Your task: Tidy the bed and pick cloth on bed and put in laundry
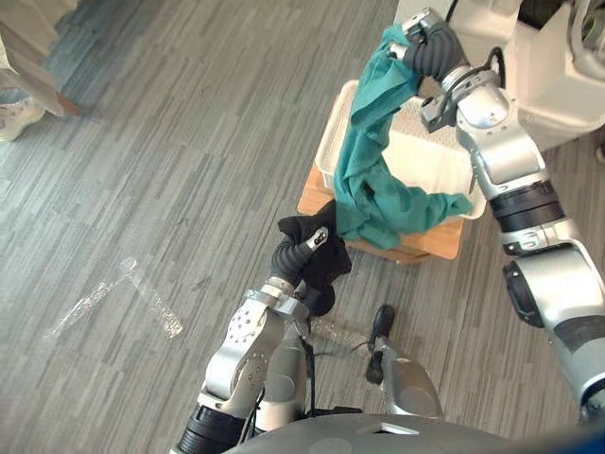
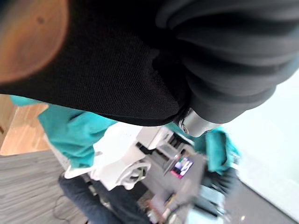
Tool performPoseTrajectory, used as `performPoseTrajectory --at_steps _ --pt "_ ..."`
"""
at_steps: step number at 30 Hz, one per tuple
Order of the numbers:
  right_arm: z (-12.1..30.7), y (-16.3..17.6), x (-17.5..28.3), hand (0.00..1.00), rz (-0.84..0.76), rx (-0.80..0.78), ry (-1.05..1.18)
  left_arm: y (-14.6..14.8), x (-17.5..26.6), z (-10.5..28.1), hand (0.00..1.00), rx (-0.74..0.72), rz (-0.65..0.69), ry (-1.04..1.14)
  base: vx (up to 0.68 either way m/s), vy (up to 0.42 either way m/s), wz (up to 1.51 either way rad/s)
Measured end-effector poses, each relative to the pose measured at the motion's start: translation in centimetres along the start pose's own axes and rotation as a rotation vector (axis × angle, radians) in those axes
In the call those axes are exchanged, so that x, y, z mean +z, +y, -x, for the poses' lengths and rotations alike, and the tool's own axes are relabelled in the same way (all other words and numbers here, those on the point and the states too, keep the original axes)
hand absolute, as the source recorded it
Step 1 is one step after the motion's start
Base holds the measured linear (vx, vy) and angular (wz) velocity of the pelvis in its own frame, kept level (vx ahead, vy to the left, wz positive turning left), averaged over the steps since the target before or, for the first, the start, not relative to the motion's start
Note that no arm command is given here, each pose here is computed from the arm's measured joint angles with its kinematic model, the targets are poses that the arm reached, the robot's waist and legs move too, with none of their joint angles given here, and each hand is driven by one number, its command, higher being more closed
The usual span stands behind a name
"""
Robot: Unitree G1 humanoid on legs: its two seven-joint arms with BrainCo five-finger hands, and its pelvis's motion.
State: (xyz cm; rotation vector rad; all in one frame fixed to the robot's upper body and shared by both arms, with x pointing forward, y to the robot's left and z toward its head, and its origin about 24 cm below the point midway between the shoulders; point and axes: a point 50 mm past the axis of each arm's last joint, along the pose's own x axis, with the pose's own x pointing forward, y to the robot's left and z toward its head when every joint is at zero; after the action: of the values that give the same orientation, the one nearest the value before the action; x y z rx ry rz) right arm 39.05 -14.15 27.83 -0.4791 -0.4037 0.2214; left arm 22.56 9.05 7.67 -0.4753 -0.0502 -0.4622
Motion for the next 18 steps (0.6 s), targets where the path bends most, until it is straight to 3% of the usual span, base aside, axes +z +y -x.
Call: performPoseTrajectory --at_steps 14,18 --pt "0.0 -0.2 -0.1 1.00 -0.062 0.023 0.018 -1.4 -1.0 -2.0 1.00 -0.088 -0.012 0.055 0.03 -0.035 -0.13" --pt "0.0 -0.2 -2.4 1.00 -0.083 -0.013 0.131 -1.4 -1.4 -2.8 1.00 -0.101 -0.018 0.078 0.02 -0.008 0.00"
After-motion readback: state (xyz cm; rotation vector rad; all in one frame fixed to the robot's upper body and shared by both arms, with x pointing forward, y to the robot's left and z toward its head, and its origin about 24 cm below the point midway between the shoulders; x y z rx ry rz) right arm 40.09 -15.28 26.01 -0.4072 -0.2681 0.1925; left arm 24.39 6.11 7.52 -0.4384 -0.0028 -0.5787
